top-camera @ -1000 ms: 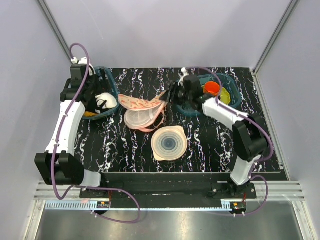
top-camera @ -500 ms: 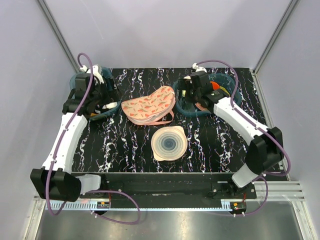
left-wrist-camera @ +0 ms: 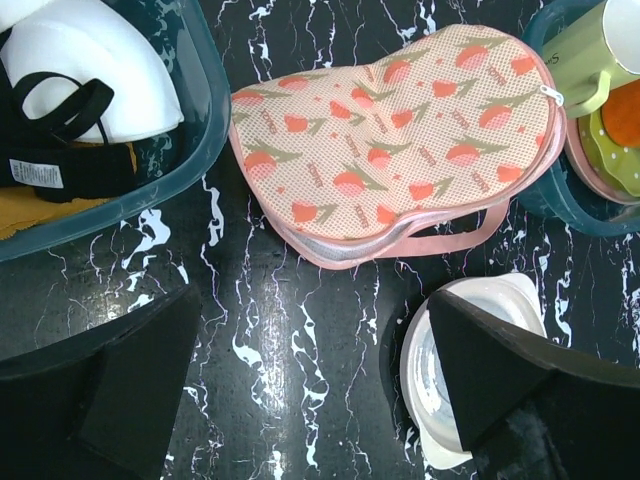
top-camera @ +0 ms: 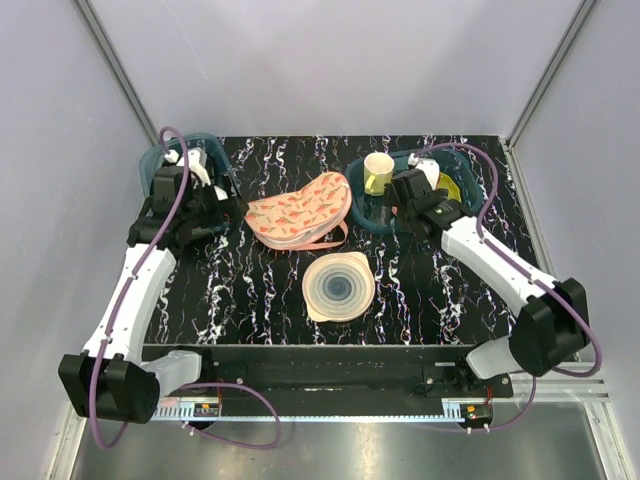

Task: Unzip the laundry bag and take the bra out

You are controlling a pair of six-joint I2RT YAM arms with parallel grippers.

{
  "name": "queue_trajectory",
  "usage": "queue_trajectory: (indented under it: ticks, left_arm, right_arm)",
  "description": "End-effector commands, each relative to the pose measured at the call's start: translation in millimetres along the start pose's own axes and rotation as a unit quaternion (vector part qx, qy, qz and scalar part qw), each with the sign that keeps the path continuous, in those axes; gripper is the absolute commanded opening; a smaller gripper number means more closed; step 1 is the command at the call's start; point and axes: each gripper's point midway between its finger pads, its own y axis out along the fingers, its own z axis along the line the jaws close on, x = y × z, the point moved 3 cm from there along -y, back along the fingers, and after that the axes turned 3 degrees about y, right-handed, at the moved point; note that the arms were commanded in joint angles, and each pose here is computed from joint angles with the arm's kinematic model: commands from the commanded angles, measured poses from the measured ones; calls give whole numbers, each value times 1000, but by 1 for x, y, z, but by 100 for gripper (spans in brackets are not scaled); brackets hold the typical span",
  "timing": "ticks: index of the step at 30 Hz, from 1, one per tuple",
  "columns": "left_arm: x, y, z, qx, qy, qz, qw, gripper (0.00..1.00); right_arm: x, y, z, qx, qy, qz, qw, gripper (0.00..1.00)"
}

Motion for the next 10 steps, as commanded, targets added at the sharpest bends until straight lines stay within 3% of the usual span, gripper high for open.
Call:
queue_trajectory:
  ticks: [1, 10]
  left_arm:
    - [11, -6, -10, -29, 12, -35, 999, 99]
    - [10, -2, -7, -25, 26, -29, 999, 99]
  right_arm:
    - [11, -17, -13, -15, 38, -48, 998, 100]
    - [7, -19, -16, -2, 75, -76, 994, 100]
